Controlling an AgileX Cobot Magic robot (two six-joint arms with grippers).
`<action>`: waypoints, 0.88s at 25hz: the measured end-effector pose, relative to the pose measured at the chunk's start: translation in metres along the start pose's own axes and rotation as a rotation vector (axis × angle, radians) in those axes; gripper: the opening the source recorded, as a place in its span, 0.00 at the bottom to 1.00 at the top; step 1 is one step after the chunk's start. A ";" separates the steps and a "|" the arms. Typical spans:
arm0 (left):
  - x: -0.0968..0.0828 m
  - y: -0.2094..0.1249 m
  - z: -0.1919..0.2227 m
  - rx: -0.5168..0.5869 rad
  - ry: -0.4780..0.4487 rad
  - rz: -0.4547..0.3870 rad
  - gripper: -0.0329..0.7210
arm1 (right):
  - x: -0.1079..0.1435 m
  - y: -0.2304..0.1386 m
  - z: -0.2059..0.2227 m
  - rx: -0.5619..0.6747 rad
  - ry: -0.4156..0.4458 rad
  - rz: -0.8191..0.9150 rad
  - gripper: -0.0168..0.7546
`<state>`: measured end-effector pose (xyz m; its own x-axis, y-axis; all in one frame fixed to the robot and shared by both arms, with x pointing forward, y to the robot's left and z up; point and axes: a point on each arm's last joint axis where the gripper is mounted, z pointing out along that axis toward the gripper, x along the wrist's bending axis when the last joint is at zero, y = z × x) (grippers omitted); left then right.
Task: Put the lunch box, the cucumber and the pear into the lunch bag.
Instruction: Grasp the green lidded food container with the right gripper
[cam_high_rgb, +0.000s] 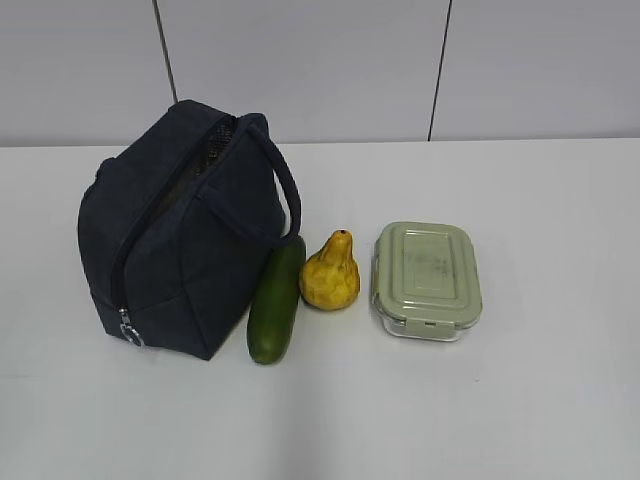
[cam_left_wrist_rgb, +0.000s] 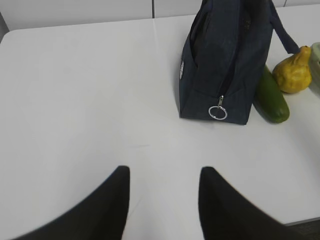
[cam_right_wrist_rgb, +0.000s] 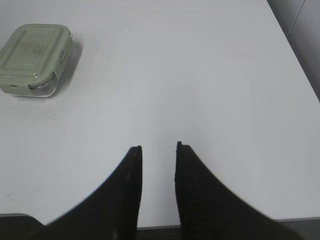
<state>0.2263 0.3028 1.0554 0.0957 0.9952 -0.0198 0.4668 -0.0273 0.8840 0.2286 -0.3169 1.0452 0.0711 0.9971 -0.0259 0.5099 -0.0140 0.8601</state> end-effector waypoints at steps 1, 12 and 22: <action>0.000 0.000 0.000 0.000 0.000 0.000 0.41 | 0.000 0.000 0.000 0.000 0.000 0.000 0.27; 0.000 0.000 0.000 0.000 0.000 0.000 0.41 | 0.000 0.000 0.000 0.000 0.000 0.000 0.27; 0.000 0.000 0.000 0.000 0.000 0.000 0.41 | 0.000 0.000 0.000 0.000 0.000 0.000 0.27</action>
<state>0.2263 0.3028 1.0554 0.0957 0.9952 -0.0198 0.4668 -0.0273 0.8840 0.2286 -0.3169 1.0452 0.0711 0.9971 -0.0259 0.5099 -0.0140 0.8601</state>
